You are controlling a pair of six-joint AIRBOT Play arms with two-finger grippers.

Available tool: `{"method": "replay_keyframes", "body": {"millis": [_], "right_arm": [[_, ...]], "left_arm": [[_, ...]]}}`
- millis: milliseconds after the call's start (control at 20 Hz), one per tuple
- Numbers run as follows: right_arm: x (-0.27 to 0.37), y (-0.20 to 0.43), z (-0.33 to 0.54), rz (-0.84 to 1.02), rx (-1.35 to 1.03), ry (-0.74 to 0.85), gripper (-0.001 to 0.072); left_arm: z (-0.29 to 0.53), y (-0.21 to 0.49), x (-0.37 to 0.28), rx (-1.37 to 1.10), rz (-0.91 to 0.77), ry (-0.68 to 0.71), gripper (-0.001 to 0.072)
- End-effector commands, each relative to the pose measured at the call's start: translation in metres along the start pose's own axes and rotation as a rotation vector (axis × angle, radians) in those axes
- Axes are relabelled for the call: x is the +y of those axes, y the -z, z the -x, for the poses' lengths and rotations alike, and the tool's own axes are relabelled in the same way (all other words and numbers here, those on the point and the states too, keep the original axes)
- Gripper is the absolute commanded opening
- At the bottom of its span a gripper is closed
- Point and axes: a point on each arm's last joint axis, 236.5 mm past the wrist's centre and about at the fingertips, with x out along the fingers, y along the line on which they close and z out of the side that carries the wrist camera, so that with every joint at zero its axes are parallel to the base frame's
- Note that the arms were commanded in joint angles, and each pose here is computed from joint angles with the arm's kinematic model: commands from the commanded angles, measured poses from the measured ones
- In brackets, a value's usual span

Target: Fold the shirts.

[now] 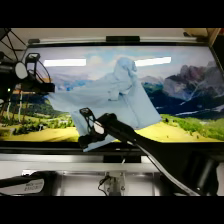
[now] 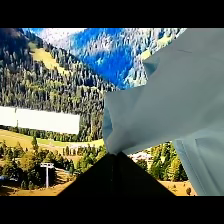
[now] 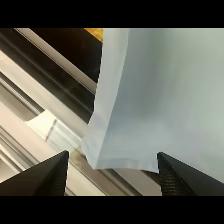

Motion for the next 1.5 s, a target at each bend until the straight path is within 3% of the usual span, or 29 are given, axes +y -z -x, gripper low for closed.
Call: {"method": "replay_keyframes", "body": {"millis": [0, 50, 100, 300, 350, 450, 500, 550, 850, 1000, 1150, 1300, 1450], "right_arm": [[0.018, 0.004, -0.021, -0.048, 0.009, -0.059, 0.0671], [0.023, 0.003, -0.021, -0.051, 0.001, -0.072, 0.0667], [0.023, 0.002, -0.022, -0.051, -0.005, -0.074, 0.0609], [0.018, 0.007, -0.035, -0.089, 0.027, -0.068, 0.0603], [0.018, 0.010, -0.040, -0.102, 0.040, -0.072, 0.0456], [0.015, 0.011, -0.045, -0.121, 0.049, -0.069, 0.0251], [0.014, 0.011, -0.047, -0.129, 0.050, -0.064, 0.0100], [0.013, 0.010, -0.046, -0.140, 0.048, -0.061, 0.0048], [0.023, 0.002, -0.014, -0.032, -0.008, -0.063, 0.0045], [0.003, -0.010, 0.055, 0.200, -0.123, 0.102, 0.0045], [-0.057, -0.030, 0.196, 0.331, -0.285, 0.458, 0.0046], [-0.087, -0.044, 0.424, 0.263, -0.752, 0.754, 0.0046], [-0.045, 0.005, 0.606, 0.216, -1.288, 0.645, 0.0046]], "left_arm": [[-0.003, 0.000, 0.002, -0.004, 0.005, 0.000, 0.0027], [-0.003, 0.000, 0.003, -0.005, 0.007, 0.000, 0.0026], [-0.003, -0.001, 0.003, -0.006, 0.007, -0.001, 0.0026], [-0.003, -0.002, 0.003, -0.012, 0.007, 0.000, 0.0026], [-0.003, -0.002, 0.003, -0.012, 0.007, 0.000, 0.0026], [-0.003, -0.002, 0.003, -0.012, 0.007, 0.000, 0.0026], [-0.003, -0.002, 0.003, -0.012, 0.007, 0.000, 0.0026], [-0.003, -0.002, 0.003, -0.013, 0.007, 0.000, 0.0026], [0.000, -0.004, 0.010, -0.021, 0.022, -0.005, 0.0026], [0.047, -0.031, 0.024, -0.152, 0.057, -0.011, 0.0026], [0.182, -0.088, 0.046, -0.508, 0.156, -0.004, 0.0026], [0.379, -0.101, 0.075, -0.995, 0.317, 0.045, 0.0026], [0.534, -0.044, 0.075, -1.407, 0.457, 0.247, 0.0026]]}}
